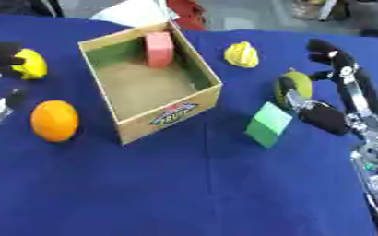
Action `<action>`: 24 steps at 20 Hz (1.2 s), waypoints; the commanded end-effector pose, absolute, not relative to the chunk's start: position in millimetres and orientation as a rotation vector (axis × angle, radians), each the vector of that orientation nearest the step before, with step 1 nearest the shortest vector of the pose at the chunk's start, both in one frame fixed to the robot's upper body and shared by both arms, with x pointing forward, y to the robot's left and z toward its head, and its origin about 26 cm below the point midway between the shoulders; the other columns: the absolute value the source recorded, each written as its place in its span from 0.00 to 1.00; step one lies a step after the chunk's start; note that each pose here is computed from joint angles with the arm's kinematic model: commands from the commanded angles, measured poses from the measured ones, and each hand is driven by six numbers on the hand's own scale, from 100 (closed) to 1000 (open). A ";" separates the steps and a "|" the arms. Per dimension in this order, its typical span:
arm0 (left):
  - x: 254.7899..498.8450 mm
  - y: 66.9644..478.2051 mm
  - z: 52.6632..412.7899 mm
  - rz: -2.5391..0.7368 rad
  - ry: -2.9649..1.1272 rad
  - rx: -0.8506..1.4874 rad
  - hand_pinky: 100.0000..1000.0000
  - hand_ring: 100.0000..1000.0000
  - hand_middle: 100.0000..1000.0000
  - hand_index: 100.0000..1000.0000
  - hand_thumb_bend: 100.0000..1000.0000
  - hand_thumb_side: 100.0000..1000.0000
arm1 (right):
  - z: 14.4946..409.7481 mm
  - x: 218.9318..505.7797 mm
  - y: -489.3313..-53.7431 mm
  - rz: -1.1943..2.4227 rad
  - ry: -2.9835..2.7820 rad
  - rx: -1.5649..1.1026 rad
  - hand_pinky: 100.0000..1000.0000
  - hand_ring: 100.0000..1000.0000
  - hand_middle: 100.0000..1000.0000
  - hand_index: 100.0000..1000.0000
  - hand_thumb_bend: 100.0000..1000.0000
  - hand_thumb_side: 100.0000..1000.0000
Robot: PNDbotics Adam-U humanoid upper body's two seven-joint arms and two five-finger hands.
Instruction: Pick up objects on the table and place them in the box.
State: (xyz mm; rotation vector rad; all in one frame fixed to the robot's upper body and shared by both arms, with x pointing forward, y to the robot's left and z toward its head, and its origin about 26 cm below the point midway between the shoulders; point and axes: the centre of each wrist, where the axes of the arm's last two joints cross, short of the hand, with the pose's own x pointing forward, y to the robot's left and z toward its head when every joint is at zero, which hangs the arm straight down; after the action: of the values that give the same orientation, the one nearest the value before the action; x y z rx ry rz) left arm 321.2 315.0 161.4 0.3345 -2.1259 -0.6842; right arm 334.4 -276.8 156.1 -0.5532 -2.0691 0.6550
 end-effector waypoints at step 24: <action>328.7 339.7 238.1 -1.498 -1.763 0.794 0.78 0.81 0.84 0.87 0.46 0.40 | 158.8 332.5 -281.9 0.673 -2.070 -0.542 0.67 0.86 0.86 0.95 0.15 0.44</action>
State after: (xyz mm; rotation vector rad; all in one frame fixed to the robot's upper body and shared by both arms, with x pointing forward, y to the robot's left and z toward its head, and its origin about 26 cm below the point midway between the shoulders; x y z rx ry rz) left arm 330.1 333.7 224.5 0.7216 -1.8359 -1.3990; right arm 332.7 -276.7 151.0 -0.5238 -2.0581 0.6502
